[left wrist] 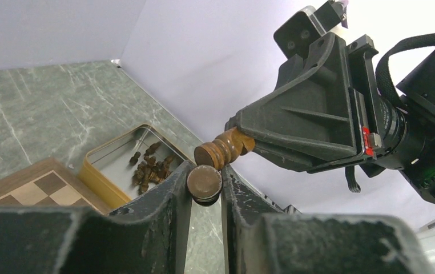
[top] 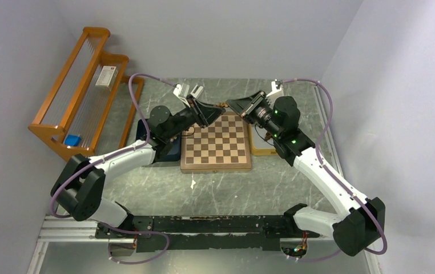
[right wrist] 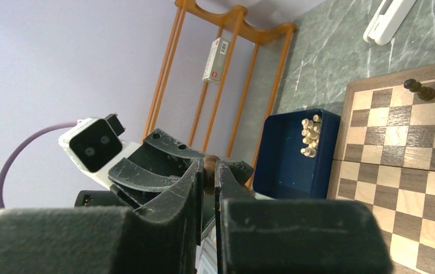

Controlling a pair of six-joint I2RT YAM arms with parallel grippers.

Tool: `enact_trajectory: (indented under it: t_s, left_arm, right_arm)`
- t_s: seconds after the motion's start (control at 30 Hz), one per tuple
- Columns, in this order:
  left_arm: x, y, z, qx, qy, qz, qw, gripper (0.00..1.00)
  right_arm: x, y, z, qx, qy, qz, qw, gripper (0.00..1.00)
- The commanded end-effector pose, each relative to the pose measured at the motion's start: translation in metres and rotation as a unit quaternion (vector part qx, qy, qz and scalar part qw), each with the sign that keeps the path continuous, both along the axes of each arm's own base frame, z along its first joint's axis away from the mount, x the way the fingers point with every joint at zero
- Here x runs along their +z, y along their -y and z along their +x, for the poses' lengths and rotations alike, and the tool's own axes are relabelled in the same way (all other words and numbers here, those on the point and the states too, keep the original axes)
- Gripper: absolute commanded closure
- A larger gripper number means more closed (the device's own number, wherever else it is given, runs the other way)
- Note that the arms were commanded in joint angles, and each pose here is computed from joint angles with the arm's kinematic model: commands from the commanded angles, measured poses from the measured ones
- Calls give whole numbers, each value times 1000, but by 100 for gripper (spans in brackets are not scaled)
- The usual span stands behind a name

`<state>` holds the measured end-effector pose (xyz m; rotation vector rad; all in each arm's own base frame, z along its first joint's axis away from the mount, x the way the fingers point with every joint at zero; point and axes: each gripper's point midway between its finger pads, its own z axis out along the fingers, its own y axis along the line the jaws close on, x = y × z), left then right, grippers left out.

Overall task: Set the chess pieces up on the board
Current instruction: Place the chess piece on the chessboard.

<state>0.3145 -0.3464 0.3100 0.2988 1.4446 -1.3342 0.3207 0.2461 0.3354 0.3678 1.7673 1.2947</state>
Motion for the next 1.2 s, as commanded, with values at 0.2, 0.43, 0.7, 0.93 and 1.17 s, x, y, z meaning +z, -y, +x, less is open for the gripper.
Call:
enact_trajectory:
  t_s: [0.2, 0.43, 0.7, 0.93, 1.17]
  left_arm:
    - [-23, -13, -2, 29, -23, 74, 997, 89]
    - [-72, -32, -14, 31, -116, 147, 982, 89]
    - [-110, -90, -16, 3, -232, 151, 961, 88]
    - [-107, -120, -24, -5, -220, 214, 952, 84]
    - [-121, -134, -46, -12, -186, 267, 946, 83]
  right_arm:
    - [-3, 16, 1, -31, 31, -76, 996, 100]
    - [-16, 42, 17, -68, 53, -223, 971, 100]
    - [-63, 64, 51, -78, -4, -405, 911, 100]
    - [-123, 68, 83, -59, -71, -506, 857, 100]
    - [-161, 60, 115, -48, -98, -546, 831, 97]
